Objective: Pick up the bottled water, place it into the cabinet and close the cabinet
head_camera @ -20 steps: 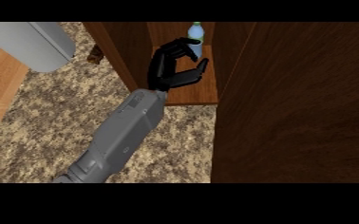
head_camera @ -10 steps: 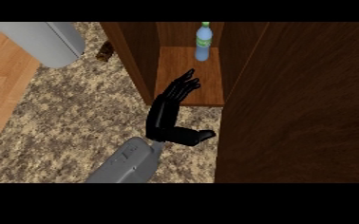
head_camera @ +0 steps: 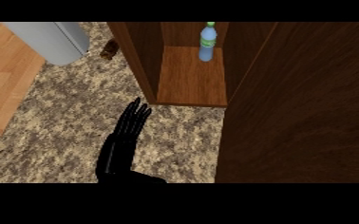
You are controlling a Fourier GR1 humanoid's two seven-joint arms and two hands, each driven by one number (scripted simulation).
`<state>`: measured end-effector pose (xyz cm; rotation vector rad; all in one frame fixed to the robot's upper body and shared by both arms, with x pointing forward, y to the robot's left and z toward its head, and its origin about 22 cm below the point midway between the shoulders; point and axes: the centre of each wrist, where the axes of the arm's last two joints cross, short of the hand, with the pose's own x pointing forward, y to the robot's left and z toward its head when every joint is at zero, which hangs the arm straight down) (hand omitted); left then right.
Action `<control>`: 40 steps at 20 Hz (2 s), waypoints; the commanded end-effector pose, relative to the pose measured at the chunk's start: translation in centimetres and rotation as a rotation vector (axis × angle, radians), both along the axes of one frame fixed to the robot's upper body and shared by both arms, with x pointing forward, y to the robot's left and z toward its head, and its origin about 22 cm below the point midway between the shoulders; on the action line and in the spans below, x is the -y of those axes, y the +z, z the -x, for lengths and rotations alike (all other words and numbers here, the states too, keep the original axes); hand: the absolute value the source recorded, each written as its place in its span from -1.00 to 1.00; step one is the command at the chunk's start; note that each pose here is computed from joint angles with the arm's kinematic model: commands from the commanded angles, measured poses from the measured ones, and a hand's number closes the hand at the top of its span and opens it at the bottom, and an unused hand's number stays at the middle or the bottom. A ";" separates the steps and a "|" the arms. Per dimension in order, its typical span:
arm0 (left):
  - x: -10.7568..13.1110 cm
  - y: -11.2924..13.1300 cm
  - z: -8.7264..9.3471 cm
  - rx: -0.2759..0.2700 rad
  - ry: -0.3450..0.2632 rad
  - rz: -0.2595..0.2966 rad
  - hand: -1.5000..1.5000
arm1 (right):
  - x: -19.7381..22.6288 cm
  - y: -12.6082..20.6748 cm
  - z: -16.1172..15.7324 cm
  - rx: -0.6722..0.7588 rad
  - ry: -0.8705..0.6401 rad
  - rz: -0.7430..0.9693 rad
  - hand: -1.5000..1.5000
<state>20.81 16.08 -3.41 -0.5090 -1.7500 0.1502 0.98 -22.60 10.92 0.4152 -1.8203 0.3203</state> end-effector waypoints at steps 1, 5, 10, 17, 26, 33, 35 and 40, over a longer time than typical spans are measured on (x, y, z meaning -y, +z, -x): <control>-3.2 0.5 3.3 0.014 -0.021 -0.003 -1.00 | 0.0 3.7 -0.8 0.120 0.186 0.157 1.00; -5.9 1.2 4.4 0.052 -0.028 0.001 -1.00 | 0.2 3.0 -1.9 0.150 0.340 0.257 1.00; -10.6 1.3 6.8 0.059 0.012 -0.048 -1.00 | -0.8 5.0 -2.0 0.186 0.352 0.228 1.00; -15.6 2.8 8.0 0.089 -0.010 -0.041 -1.00 | -2.5 4.7 -2.3 0.090 0.367 0.151 1.00; -18.4 3.7 8.4 0.091 -0.069 -0.051 -1.00 | -3.4 4.4 -5.0 0.156 0.536 0.252 1.00; -19.4 4.3 8.2 0.098 -0.083 -0.070 -1.00 | -4.6 3.1 -7.0 0.111 0.560 0.309 1.00; -19.6 4.9 7.2 0.125 -0.093 -0.064 -1.00 | -4.9 3.4 -7.7 0.145 0.555 0.300 1.00; -20.4 5.7 7.0 0.129 -0.107 -0.063 -1.00 | -6.1 2.8 -8.7 0.095 0.527 0.251 1.00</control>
